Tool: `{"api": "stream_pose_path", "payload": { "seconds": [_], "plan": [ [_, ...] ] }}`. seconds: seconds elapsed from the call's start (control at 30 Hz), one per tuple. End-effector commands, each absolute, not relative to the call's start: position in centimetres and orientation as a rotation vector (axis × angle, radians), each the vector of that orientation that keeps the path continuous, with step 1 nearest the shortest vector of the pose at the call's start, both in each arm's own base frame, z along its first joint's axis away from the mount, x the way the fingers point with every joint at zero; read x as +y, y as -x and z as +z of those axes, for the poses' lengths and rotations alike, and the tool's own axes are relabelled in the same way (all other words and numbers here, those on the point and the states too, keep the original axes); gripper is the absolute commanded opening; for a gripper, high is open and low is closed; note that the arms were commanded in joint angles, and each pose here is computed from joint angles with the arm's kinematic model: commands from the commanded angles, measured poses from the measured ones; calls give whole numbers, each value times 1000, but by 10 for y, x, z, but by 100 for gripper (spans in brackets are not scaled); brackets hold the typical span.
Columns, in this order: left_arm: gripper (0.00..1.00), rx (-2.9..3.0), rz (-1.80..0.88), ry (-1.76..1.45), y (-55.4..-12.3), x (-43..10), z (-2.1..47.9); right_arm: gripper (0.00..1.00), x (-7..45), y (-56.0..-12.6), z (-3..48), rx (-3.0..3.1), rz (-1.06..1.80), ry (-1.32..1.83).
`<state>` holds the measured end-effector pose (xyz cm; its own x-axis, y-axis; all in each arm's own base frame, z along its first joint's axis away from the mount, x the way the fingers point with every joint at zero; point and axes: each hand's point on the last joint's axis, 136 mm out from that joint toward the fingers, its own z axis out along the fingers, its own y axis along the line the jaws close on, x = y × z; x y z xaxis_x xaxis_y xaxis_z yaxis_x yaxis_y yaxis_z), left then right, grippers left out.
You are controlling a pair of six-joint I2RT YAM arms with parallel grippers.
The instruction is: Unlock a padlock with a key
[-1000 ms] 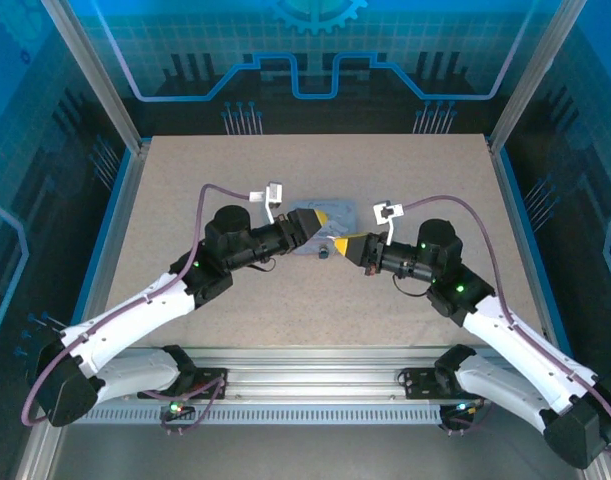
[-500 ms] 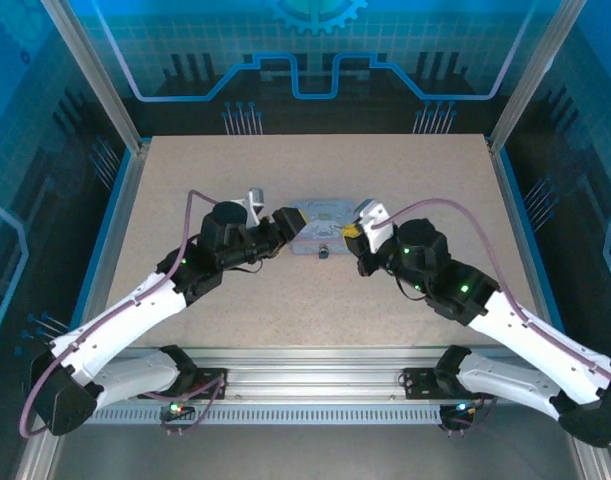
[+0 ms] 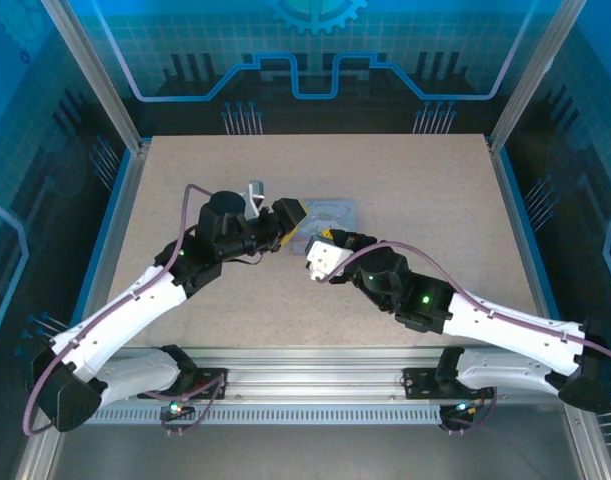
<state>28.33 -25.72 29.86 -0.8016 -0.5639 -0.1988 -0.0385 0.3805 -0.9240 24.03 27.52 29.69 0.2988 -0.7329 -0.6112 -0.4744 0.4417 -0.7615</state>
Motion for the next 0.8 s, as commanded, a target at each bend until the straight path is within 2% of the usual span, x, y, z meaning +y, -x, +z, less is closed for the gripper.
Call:
{"api": "stream_pose_path", "payload": {
  "seconds": [0.0,0.17,0.53,0.7,0.77],
  "plan": [
    [63,2158,-1557,508,-282,-273,310,0,275,-244,319,1261,-330,1145],
    [60,2159,-1594,522,-281,-279,309,0,276,-243,322,1251,-324,1119],
    [37,2152,-1674,513,-280,-292,316,0,285,-244,309,1257,-318,1140],
    [20,2156,-1680,518,-281,-294,312,0,285,-243,306,1256,-322,1152],
    [16,2158,-1674,522,-281,-293,310,0,284,-243,302,1259,-330,1165]
  ]
}}
